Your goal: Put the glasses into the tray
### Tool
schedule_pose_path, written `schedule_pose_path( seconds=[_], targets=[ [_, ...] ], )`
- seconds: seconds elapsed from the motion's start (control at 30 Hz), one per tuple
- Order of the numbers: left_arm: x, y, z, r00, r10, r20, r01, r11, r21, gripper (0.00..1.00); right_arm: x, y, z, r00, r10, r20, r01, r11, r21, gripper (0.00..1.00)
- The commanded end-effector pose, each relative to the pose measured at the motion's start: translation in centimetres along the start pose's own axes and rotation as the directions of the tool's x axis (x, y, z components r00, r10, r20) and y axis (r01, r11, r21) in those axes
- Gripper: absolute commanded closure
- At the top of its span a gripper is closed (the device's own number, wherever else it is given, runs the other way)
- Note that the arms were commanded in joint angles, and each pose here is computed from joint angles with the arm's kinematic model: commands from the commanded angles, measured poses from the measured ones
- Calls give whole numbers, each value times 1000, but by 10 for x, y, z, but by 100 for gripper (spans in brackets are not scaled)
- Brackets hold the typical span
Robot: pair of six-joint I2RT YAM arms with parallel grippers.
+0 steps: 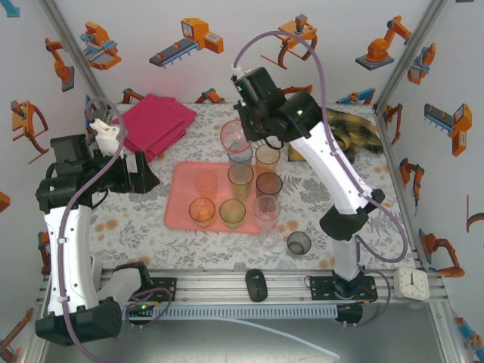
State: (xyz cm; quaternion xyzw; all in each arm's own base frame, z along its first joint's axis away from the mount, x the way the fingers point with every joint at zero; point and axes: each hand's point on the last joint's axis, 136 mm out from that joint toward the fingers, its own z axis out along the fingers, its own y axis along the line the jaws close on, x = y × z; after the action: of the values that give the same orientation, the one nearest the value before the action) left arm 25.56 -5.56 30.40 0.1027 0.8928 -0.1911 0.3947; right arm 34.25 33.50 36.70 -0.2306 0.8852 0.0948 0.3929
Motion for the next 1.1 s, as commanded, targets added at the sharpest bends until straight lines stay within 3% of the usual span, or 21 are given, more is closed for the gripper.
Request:
schedule_pose_path(
  seconds=[0.0, 0.33, 0.6, 0.87, 1.07],
  targets=[
    [-4, -3, 1, 1000, -18, 17, 18, 999, 30, 2, -19, 24, 5, 997, 4, 81, -1, 999, -43, 100],
    [-48, -17, -17, 997, 59, 58, -63, 996, 70, 2, -17, 66, 40, 995, -33, 94, 42, 995, -91, 100],
    [-54, 11, -22, 997, 3, 83, 5, 995, -99, 2, -6, 98, 66, 998, -6, 62, 17, 985, -173, 100],
    [-41, 47, -41, 994, -21, 106, 56, 937, -345, 2, 26, 142, 82, 999, -21, -30, 12, 966, -258, 100],
    [-36, 59, -36, 991, -88, 98, 118, 924, -364, 2, 52, 167, 95, 996, -30, -88, 2, 955, -297, 100]
  ],
)
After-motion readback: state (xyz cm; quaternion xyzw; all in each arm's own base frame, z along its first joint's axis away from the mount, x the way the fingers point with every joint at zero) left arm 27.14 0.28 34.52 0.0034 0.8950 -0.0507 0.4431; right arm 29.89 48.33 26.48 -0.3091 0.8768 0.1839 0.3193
